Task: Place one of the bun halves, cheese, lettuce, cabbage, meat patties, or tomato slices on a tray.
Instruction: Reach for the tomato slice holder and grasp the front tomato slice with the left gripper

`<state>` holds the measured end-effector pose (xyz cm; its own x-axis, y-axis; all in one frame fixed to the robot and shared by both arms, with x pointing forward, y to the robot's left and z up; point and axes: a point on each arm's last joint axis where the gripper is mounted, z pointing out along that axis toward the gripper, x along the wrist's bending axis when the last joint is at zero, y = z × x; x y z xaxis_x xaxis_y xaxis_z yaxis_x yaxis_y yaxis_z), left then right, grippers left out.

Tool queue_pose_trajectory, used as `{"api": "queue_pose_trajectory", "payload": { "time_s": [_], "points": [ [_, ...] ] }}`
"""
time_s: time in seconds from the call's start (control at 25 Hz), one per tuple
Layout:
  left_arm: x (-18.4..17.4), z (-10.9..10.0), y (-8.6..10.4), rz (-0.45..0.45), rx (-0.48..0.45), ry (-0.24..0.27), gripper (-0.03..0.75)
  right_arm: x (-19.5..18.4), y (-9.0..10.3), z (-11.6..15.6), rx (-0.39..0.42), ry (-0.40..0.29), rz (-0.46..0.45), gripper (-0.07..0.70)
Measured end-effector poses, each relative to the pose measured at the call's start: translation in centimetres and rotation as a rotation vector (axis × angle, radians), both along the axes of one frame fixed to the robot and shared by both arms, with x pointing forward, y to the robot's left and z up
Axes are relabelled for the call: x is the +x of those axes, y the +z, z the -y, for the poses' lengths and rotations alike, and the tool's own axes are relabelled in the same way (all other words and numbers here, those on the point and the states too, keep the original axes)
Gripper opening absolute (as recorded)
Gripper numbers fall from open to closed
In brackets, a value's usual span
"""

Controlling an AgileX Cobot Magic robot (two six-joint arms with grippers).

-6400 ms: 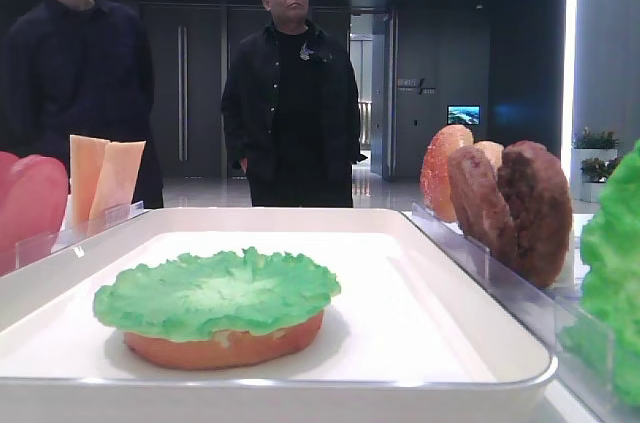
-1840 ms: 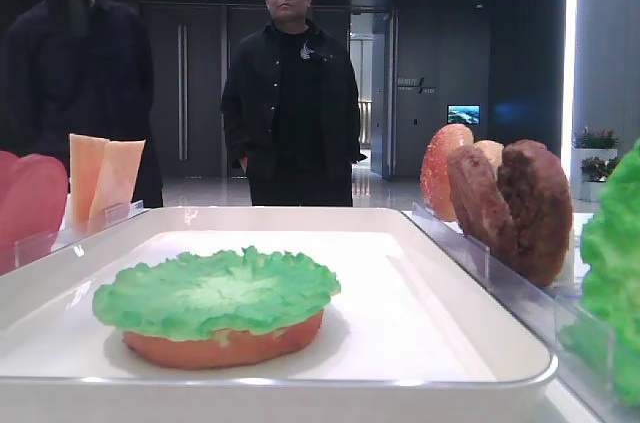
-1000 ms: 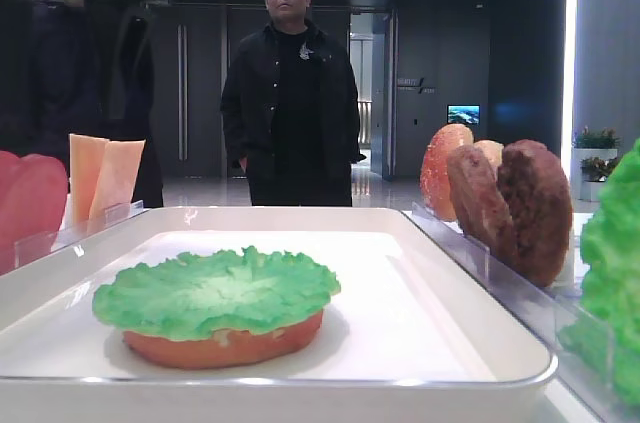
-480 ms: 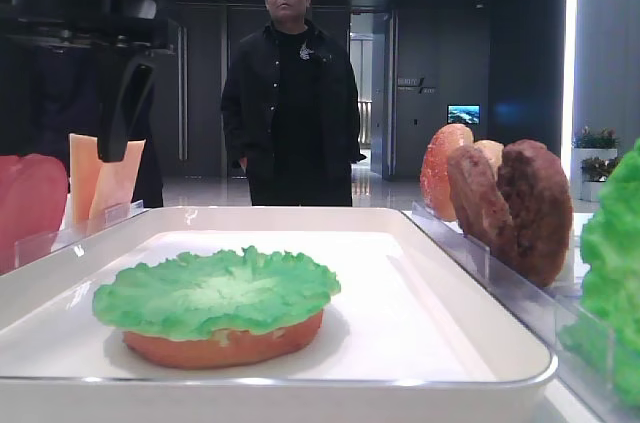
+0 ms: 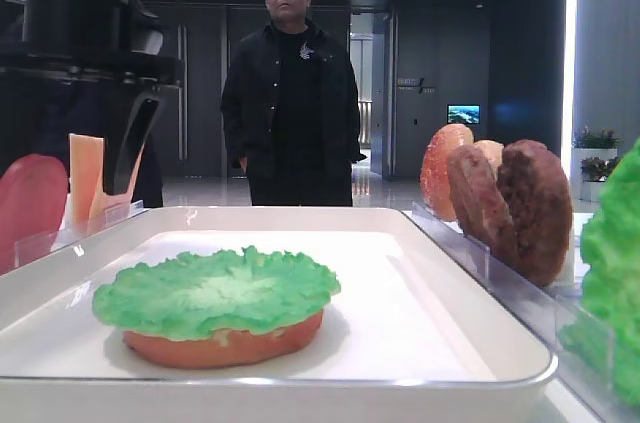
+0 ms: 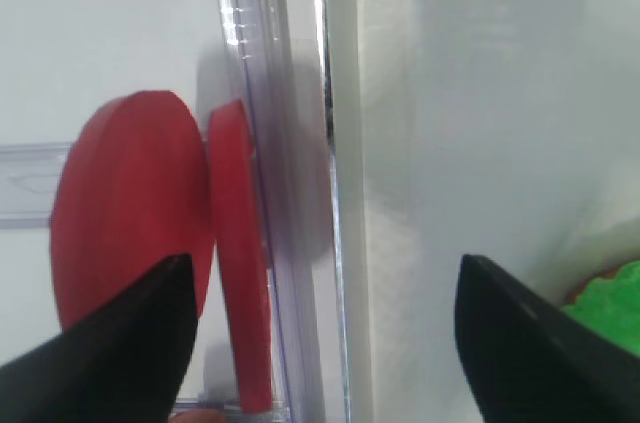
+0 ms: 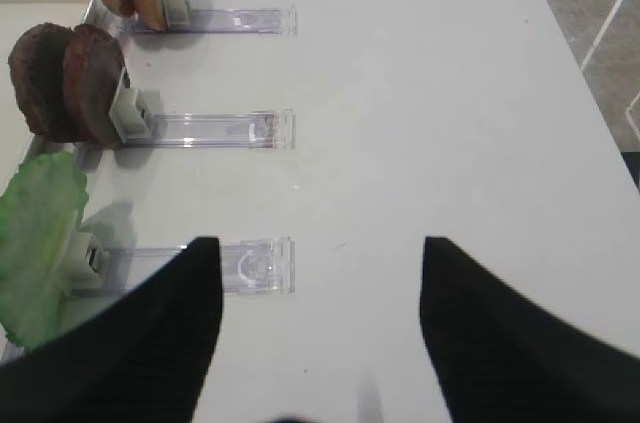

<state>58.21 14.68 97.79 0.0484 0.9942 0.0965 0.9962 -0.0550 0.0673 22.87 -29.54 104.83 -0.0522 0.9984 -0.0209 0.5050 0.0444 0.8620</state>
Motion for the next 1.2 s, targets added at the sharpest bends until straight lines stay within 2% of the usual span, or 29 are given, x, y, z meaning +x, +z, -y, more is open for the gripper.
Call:
{"api": "queue_pose_trajectory", "payload": {
  "time_s": [0.24,0.56,0.72,0.92,1.2],
  "points": [
    [0.13,0.06,-0.42,-0.005,0.003,-0.001,0.591,0.00,0.00,0.00,0.000,0.000,0.000,0.416],
    [0.07,0.02,-0.42,-0.012,0.007,0.000,0.385,0.00,0.00,0.00,0.000,0.000,0.000,0.416],
    [-0.08,-0.06,-0.42,-0.028,0.015,0.002,0.326,0.00,0.00,0.00,0.000,0.000,0.000,0.416],
    [-0.33,-0.20,-0.41,-0.054,0.031,0.005,0.281,0.00,0.00,0.00,0.000,0.000,0.000,0.416],
    [-0.42,-0.27,-0.40,-0.065,0.039,0.004,0.272,0.00,0.00,0.00,0.000,0.000,0.000,0.416]
  ]
}}
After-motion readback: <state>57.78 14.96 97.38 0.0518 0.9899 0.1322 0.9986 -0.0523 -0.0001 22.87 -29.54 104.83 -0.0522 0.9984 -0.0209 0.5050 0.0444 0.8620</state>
